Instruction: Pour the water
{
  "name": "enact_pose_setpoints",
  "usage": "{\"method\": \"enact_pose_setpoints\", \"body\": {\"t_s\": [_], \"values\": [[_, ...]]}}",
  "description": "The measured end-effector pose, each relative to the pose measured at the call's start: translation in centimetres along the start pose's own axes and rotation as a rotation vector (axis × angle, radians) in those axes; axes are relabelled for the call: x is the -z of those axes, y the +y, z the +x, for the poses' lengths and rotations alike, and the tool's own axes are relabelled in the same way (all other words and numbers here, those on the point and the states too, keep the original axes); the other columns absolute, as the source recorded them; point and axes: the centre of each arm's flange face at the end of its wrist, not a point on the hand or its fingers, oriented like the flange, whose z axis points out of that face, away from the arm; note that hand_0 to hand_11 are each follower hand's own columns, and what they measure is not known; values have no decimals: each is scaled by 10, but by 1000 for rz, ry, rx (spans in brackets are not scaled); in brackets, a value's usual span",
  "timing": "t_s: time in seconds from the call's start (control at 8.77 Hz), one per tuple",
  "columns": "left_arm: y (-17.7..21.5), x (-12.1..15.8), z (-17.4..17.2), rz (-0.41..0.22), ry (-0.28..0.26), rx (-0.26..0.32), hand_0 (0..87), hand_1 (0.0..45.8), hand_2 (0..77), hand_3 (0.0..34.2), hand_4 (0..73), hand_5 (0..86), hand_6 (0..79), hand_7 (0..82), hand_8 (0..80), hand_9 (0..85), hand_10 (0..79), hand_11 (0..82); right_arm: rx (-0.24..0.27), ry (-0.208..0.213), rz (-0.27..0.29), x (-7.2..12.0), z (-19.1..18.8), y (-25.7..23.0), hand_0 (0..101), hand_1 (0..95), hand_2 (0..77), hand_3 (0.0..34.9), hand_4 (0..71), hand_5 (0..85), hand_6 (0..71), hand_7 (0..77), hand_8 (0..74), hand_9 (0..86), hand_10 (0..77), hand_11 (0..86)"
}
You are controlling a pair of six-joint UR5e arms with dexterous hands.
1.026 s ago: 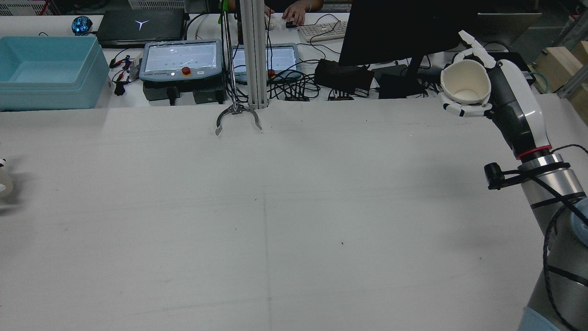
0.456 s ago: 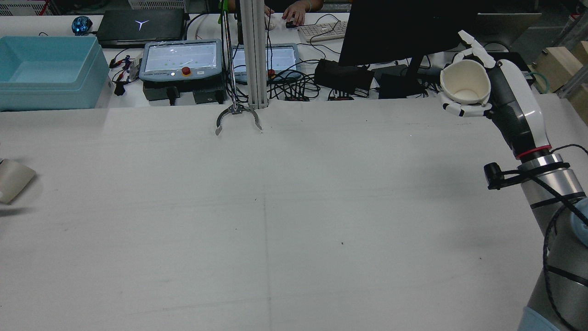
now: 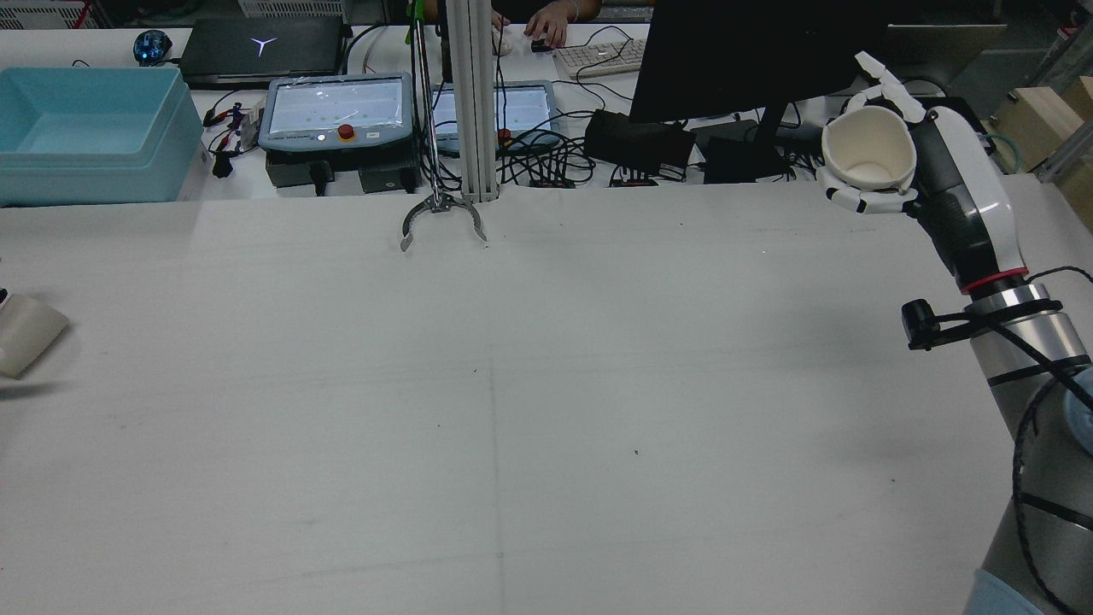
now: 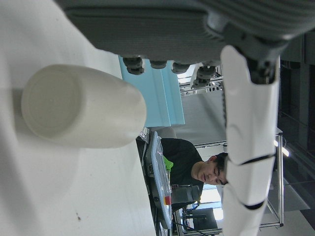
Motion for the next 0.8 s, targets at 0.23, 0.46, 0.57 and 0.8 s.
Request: {"method": "enact_pose_setpoints", "body": {"t_s": [0.23,0.46,0.57,0.8], "values": [[15,6,6,-4,3,-1,600,245,93,0,98,76,11,16,0,16,22,65,-127,41,89,0,52,-44,436,164,453,0,142,682,65,109,38,76,71,114],[16,11,8,3,2,-7,610,251,109,0,93,87,11,27,0,16,22,65,-179,89,137,8,93,-70,426,175,387,0,158,665,54,87,38,76,71,120],[16,13,8,6,3,-9,610,251,109,0,93,87,11,27,0,16,22,65,-178,126,155,17,118,-82,418,164,382,0,164,665,65,87,60,104,93,142],[15,16,10,8,5,-10,610,251,109,6,82,87,11,27,0,16,22,65,-158,199,173,37,168,-102,410,115,371,0,180,665,65,98,60,114,109,164]]}}
